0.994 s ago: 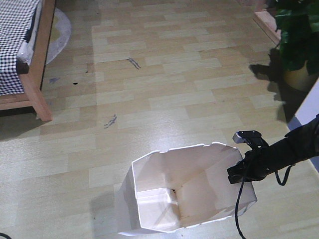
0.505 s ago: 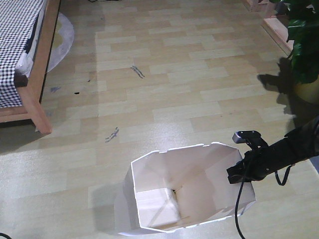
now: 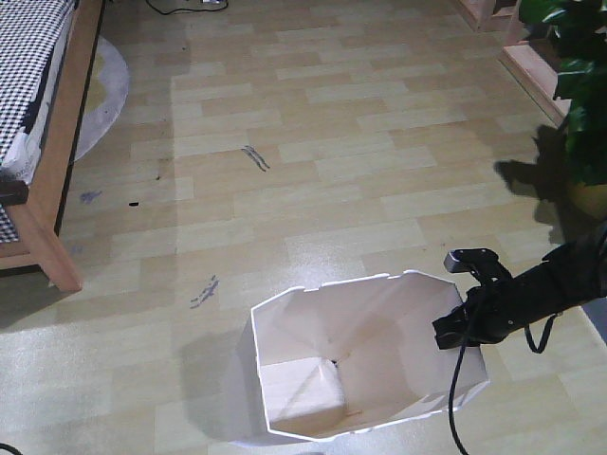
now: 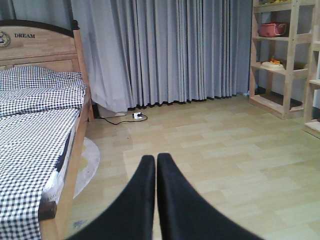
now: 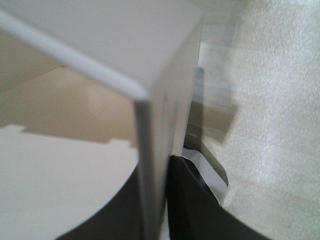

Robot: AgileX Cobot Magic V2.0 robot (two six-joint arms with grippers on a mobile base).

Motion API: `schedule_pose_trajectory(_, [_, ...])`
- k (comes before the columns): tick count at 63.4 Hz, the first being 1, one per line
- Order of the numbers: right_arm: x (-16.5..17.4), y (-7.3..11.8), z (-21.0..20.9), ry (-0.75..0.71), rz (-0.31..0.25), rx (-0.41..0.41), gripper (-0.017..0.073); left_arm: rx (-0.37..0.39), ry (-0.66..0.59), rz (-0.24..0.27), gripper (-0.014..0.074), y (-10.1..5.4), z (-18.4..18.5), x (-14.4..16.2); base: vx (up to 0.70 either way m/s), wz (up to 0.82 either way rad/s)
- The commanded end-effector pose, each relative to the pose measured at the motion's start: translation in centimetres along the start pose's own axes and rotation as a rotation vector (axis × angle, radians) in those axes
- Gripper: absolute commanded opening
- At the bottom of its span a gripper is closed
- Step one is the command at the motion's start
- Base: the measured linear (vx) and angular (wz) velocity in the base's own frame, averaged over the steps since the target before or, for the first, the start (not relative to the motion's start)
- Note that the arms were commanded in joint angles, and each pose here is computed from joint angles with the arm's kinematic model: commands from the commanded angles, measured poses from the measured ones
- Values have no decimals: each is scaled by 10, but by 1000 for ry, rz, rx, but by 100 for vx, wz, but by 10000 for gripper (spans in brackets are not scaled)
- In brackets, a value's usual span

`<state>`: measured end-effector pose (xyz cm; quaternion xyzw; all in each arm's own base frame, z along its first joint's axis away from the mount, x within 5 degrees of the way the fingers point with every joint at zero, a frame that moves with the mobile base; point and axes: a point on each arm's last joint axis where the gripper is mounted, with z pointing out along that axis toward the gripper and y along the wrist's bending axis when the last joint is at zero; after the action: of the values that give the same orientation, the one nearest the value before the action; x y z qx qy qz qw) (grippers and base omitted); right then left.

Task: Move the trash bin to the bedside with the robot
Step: 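Hold the bin in the right gripper while the base turns toward the bed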

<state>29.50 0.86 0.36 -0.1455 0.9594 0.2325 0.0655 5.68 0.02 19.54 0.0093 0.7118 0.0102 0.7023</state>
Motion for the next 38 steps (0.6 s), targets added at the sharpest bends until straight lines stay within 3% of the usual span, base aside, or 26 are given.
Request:
schedule_pose_trajectory(1, [-15,23,-22,-80,7,-181,-5,7,-77,-23,-6,0,-1,-4,29,4])
schedule_pose_trajectory(38, [-15,23,-22,-80,7,-181,-5,7,-77,-23,-6,0,-1,-4,30,10])
